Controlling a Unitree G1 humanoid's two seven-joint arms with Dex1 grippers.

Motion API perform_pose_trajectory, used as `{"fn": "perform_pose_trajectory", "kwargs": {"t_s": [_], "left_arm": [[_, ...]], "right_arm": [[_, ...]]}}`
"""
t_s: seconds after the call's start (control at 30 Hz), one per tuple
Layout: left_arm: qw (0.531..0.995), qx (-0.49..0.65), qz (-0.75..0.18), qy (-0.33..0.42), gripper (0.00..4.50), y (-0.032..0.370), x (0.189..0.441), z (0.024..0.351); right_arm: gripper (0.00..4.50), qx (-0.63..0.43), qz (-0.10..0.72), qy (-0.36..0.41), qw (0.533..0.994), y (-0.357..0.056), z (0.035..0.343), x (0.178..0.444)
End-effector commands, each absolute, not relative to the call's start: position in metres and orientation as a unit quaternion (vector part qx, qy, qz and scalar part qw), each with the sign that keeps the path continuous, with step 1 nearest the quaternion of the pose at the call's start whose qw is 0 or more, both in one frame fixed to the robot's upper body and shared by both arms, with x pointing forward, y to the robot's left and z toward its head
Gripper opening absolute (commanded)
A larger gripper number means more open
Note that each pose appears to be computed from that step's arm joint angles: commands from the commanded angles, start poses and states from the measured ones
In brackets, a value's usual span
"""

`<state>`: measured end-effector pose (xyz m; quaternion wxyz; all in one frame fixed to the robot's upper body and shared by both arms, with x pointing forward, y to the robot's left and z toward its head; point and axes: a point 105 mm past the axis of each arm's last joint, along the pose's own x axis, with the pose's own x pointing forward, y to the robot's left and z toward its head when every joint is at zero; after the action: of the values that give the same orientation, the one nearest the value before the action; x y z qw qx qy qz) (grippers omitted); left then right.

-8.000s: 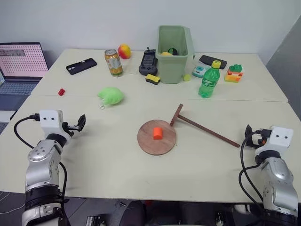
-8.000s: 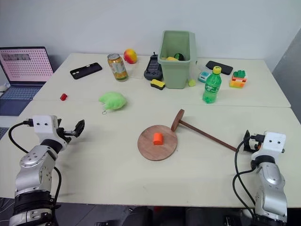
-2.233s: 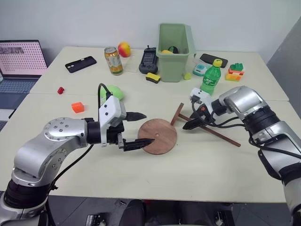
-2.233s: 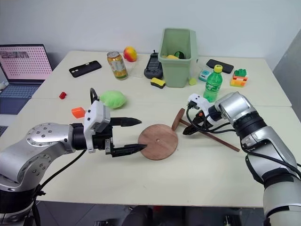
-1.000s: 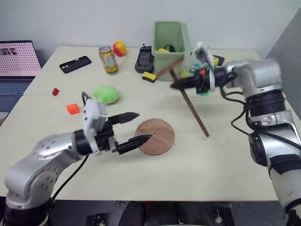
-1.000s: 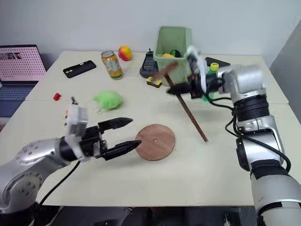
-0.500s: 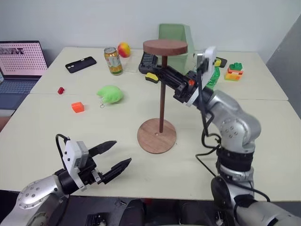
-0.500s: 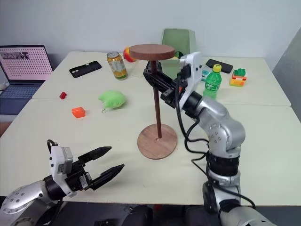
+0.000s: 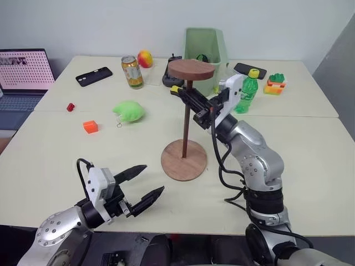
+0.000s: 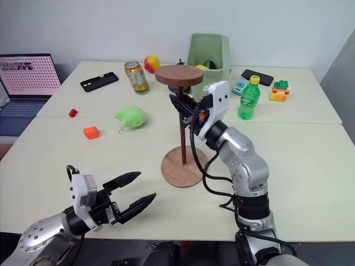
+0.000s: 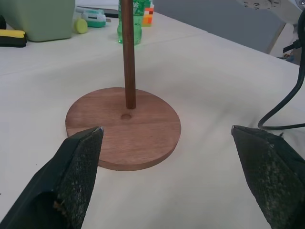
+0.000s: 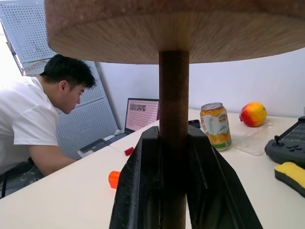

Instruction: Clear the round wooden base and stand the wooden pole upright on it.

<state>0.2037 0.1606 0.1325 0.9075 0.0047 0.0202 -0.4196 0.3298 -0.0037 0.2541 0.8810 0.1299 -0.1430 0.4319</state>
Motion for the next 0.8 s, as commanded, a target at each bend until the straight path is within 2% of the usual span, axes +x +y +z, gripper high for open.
{"fn": "perform_pose_trajectory", "kwargs": {"t_s": [0.03, 0.33, 0.8], "left_arm": [[0.909, 0.014, -0.417, 0.002, 4.5, 0.159, 0.205, 0.139], [0.914, 0.017, -0.406, 0.0, 4.5, 0.161, 0.209, 0.14], [0.911, 0.013, -0.413, -0.003, 4.5, 0.156, 0.21, 0.141]], "right_arm": [[0.24, 0.14, 0.445, -0.162, 0.87, 0.002, 0.262, 0.323], [0.24, 0.115, 0.443, -0.147, 0.877, 0.0, 0.243, 0.326], [0.24, 0.094, 0.409, -0.173, 0.891, -0.009, 0.241, 0.339]]}}
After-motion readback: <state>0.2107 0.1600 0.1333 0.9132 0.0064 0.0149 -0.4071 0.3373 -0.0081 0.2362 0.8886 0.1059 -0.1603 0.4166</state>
